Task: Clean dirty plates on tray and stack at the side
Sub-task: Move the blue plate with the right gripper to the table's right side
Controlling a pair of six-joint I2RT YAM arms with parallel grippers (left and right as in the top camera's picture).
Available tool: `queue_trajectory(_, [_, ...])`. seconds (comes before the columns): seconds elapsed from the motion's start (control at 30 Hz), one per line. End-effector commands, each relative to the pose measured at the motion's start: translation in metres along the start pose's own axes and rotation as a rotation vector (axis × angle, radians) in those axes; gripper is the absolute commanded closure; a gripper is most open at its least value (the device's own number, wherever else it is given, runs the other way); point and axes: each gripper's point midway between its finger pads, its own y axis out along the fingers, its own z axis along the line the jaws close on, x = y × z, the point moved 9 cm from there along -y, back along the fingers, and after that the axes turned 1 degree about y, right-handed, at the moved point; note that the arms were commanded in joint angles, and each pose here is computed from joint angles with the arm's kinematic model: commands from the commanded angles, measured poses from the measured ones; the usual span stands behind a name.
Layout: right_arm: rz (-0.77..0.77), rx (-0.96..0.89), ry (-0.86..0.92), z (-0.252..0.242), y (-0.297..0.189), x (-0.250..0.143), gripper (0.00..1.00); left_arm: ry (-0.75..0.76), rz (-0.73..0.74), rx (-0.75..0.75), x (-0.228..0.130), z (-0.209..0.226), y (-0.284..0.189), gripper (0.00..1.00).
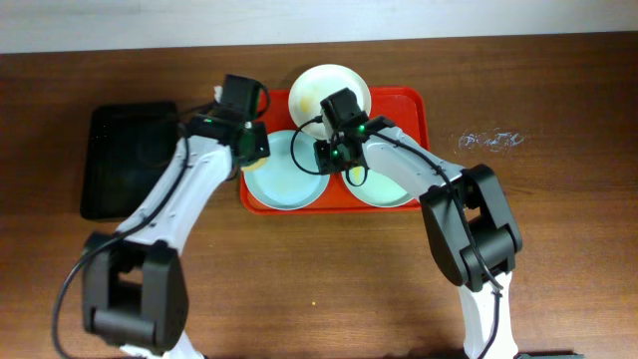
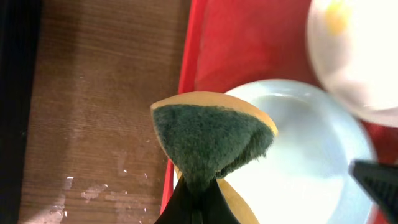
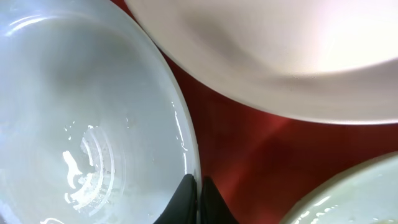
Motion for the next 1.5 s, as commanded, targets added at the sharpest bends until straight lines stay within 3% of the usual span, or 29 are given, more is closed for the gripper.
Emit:
queue_trajectory(0.0, [-0.155,-0.148,-0.122,0.023,-0.049,0.024,0.96,-0.1,-0.038,-0.034,0.015,0.034,-0.029,1.0])
queue_trajectory(0.17, [-0.329,-0.617,-0.383,0.059,-0.102,0.04,0.96,-0.211,0.012,0.045,0.015,0.086,-0.028,1.0])
queue_trajectory(0.2, [-0.352,-0.803,-0.501,0.072,-0.113,0.039,0.96,-0.228,0.016,0.056,0.015,0.094,-0.028,1.0])
queue_trajectory(0.37, [-0.408,-1.241,-0.702,0.117,-0.147,0.038,0.96,-0.249,0.031,0.067,0.014,0.103,-0.028,1.0])
queue_trajectory(0.6, [-0.403,-1.376,-0.744,0.14,-0.163,0.035,0.96,-0.249,0.048,0.071,0.011,0.103,-0.028,1.0])
queue_trajectory(0.67, [-0.492,-1.301,-0.602,0.133,-0.156,0.03,0.96,-0.249,0.049,0.071,0.011,0.103,-0.028,1.0])
queue_trajectory(0.73, [-0.409,-1.026,-0.551,0.114,-0.126,0.012,0.96,-0.249,0.052,0.072,0.01,0.103,-0.028,1.0])
queue_trajectory(0.77, [-0.425,-0.94,-0.356,0.101,-0.121,0.006,0.96,-0.249,0.053,0.072,0.01,0.103,-0.028,1.0])
queue_trajectory(0.83, [-0.508,-0.897,-0.143,0.092,-0.134,0.006,0.96,-0.248,0.057,0.073,0.01,0.103,-0.028,1.0])
queue_trajectory(0.9, [-0.56,-0.745,-0.022,0.079,-0.181,0.019,0.96,-0.248,0.063,0.074,0.009,0.103,-0.028,1.0])
queue_trajectory(1.03, [-0.339,-0.191,0.28,-0.023,-0.21,0.04,0.96,-0.248,0.063,0.074,0.009,0.103,-0.028,1.0])
queue_trajectory(1.07, [-0.306,-0.151,0.356,-0.058,-0.21,0.039,0.96,-0.248,0.063,0.074,0.009,0.103,-0.028,1.0])
queue_trajectory(1.1, [-0.296,-0.151,0.398,-0.077,-0.211,0.037,0.96,-0.248,0.063,0.074,0.009,0.103,-0.028,1.0])
queue_trajectory(1.13, [-0.28,-0.186,0.515,-0.137,-0.217,0.028,0.96,-0.248,0.063,0.074,0.009,0.103,-0.028,1.0])
queue_trajectory(1.23, [-0.292,-0.281,0.738,-0.237,-0.227,-0.003,0.96,-0.248,0.062,0.074,0.009,0.103,-0.028,1.0])
queue_trajectory(1.33, [-0.304,-0.354,0.823,-0.301,-0.206,-0.037,0.96,-0.248,0.063,0.074,0.009,0.103,-0.028,1.0])
queue_trajectory(1.47, [-0.321,-0.438,0.882,-0.332,-0.159,-0.087,0.96,-0.248,0.061,0.074,0.009,0.103,-0.028,1.0])
